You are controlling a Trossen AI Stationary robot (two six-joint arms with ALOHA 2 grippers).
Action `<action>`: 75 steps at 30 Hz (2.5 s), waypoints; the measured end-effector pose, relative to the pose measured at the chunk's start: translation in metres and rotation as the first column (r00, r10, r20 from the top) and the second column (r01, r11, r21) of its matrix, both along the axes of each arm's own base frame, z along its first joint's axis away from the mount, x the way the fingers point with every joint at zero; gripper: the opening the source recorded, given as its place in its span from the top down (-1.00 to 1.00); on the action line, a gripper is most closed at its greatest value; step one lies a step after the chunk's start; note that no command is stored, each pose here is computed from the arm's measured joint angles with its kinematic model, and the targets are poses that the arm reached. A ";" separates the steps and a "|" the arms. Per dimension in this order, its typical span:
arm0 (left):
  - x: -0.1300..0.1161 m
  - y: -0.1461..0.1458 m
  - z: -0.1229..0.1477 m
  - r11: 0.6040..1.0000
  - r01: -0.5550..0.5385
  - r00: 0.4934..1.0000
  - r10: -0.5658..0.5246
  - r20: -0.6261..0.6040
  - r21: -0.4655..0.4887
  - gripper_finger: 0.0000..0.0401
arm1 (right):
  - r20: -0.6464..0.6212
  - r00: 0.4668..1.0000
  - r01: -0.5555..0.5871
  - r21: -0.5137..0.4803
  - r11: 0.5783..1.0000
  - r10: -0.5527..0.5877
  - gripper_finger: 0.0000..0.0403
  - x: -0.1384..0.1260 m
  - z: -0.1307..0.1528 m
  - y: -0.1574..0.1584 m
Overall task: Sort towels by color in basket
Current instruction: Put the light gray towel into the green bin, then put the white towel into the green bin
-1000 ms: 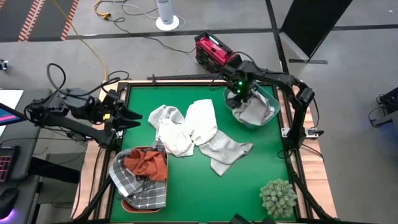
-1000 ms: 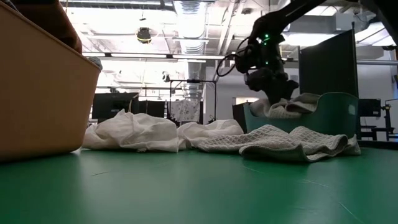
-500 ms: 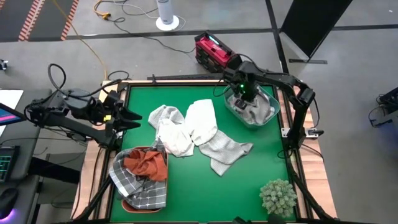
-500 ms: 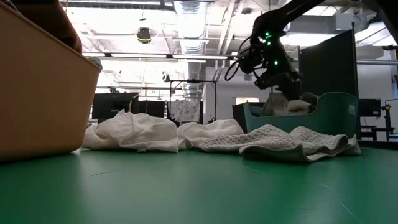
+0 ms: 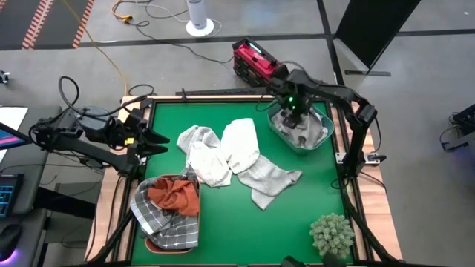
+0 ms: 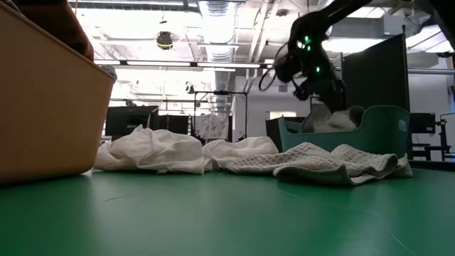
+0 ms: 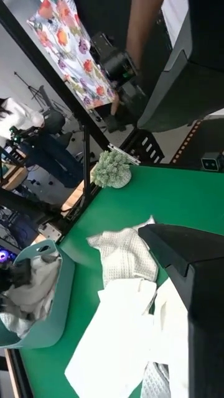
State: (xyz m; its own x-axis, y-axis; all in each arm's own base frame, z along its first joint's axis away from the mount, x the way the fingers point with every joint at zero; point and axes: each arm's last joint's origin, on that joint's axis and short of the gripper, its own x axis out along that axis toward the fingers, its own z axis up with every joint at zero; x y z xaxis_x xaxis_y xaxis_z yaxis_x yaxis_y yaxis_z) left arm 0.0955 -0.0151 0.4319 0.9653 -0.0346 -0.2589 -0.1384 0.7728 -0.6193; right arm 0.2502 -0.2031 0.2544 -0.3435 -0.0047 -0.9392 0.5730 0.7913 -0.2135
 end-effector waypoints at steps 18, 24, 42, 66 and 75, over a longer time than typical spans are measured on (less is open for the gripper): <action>0.049 0.008 -0.050 0.977 0.033 0.849 0.084 -0.522 0.211 -0.21 | 0.748 0.643 0.108 -0.304 0.947 0.167 -0.32 0.035 0.136 0.049; 0.089 0.036 -0.077 0.945 0.196 0.716 0.045 -0.697 0.262 -0.21 | 0.826 0.465 -0.055 -0.333 0.941 0.319 -0.32 0.096 0.127 0.099; 0.034 0.061 -0.047 0.950 -0.112 0.823 0.253 -0.509 0.291 -0.21 | 0.801 0.451 -0.353 -0.246 0.903 0.394 -0.32 0.208 -0.002 0.174; 0.022 0.046 -0.035 0.982 -0.097 0.911 0.152 -0.383 0.160 -0.21 | 0.695 0.626 -0.373 -0.131 0.918 0.354 0.91 0.223 -0.088 0.157; 0.014 0.044 -0.029 0.979 -0.107 0.932 0.160 -0.326 0.174 -0.21 | 0.747 0.435 -0.328 -0.389 0.861 0.503 0.93 0.169 0.055 0.140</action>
State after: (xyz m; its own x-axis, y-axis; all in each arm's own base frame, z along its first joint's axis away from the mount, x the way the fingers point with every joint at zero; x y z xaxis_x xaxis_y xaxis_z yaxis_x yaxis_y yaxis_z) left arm 0.1094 0.0288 0.4028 0.8132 0.1533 -0.5614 -0.4266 0.8131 -0.3960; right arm 0.4193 -0.0626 0.3094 0.6397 -0.1059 -0.7613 0.1689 0.9856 0.0048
